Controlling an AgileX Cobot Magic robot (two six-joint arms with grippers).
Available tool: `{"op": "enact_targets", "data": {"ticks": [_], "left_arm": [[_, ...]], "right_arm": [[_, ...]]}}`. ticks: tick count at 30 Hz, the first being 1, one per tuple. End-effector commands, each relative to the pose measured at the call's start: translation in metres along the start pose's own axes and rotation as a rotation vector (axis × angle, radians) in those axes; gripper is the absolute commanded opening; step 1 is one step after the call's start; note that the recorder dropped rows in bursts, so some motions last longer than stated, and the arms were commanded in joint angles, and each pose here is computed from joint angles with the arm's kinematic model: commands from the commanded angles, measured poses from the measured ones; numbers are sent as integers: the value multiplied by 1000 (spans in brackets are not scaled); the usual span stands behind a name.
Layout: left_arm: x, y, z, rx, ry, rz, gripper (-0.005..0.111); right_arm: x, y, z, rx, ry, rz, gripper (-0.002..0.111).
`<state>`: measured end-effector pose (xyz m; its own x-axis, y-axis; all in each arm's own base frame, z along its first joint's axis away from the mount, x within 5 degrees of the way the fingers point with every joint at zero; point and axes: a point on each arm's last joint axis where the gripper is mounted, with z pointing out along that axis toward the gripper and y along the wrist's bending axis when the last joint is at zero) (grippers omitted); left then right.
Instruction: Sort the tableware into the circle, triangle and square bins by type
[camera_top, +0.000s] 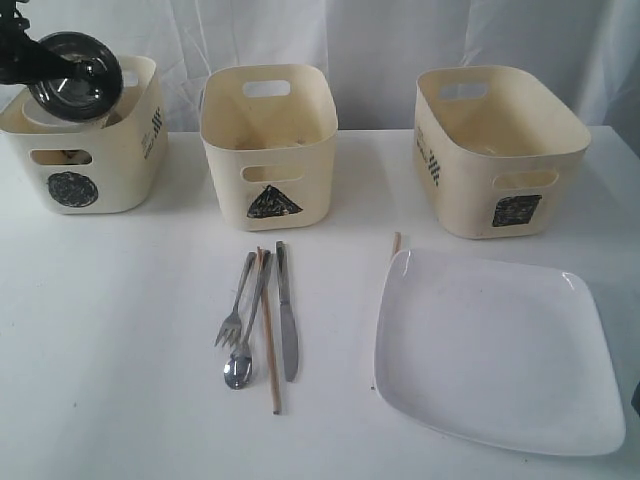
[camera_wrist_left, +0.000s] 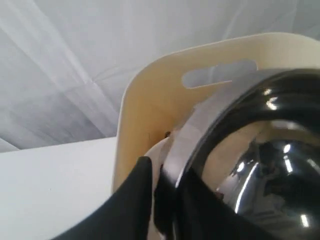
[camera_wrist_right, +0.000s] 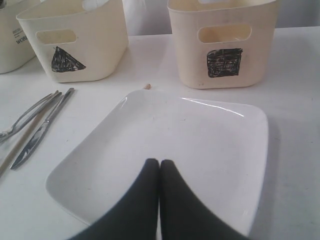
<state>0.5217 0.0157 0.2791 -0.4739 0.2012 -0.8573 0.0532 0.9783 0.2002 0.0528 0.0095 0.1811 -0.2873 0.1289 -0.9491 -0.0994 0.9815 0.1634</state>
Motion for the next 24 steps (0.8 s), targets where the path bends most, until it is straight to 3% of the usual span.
{"op": "enact_targets", "data": {"ticks": [1,6,8,11,15,19,24], "left_arm": [[-9,7,-7,-12,-37,-39,40],[-3,8,-14,0,79,-67,44],[-12,11,-28,-1,86,-66,44],[-35,14,-69,16,54,-106,44],[-38,15,-132,20,42,-116,44],[-14,10,-216,17,-41,-138,44],[46,-3,-317,17,-134,-162,44]], "right_arm": [[-1,0,0,7,-14,-10,0],[-1,0,0,7,-12,-10,0],[-1,0,0,7,-12,-10,0],[-1,0,0,7,-12,-10,0],[-1,0,0,7,-14,-10,0],[-1,0,0,7,-14,-10,0],[-1,0,0,7,-14,-10,0]]}}
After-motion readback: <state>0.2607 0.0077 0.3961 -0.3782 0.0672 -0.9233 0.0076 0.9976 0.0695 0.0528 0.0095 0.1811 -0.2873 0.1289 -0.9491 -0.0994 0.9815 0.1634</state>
